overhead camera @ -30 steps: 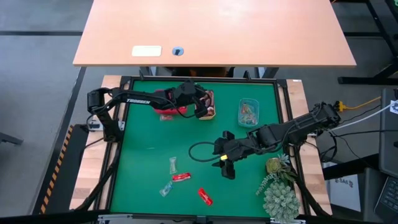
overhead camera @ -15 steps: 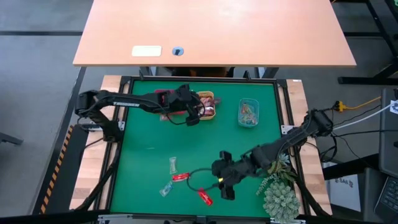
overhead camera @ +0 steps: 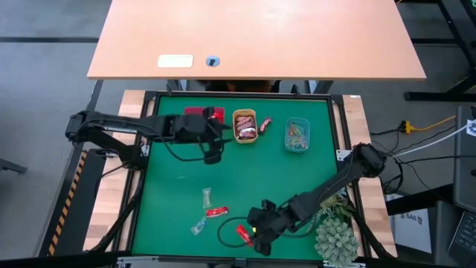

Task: Sort candy
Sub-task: Put the brown chocolate bar into the yellow bin

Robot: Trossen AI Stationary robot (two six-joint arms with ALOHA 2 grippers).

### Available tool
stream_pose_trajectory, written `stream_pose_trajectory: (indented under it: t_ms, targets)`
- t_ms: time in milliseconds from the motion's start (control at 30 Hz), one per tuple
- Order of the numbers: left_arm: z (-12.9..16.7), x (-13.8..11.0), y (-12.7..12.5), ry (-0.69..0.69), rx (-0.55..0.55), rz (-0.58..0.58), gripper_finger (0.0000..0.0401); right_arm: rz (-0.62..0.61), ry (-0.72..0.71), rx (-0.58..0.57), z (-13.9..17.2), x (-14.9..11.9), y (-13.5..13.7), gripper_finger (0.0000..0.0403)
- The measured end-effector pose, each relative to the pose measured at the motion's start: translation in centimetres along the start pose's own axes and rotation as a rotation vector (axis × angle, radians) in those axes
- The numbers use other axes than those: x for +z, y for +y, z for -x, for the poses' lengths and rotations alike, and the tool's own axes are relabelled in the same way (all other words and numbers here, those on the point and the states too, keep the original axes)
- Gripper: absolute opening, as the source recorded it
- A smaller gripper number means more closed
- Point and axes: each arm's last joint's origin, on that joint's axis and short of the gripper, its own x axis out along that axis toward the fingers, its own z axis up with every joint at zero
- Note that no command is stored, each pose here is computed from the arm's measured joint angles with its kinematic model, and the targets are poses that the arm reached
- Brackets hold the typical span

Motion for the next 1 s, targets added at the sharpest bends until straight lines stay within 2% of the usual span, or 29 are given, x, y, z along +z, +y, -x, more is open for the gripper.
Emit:
stream_pose_trajectory:
  t_ms: [200, 433, 1000]
  targets:
    - [1.2, 0.4, -1.0, -0.036, -0.038, -0.014, 0.0181, -0.079, 0.079, 0.002, -2.8, -1.6, 0.2, 0.0227]
    - [1.4, 0.5, -1.8, -0.037, -0.064, -0.03, 0.0181, -0.099, 0.085, -0.007, -5.0, -2.3, 0.1, 0.0227]
    - [1.5, 0.5, -2.1, -0.039, -0.077, -0.008, 0.0181, -0.096, 0.066, -0.01, -5.2, -2.2, 0.1, 0.0227]
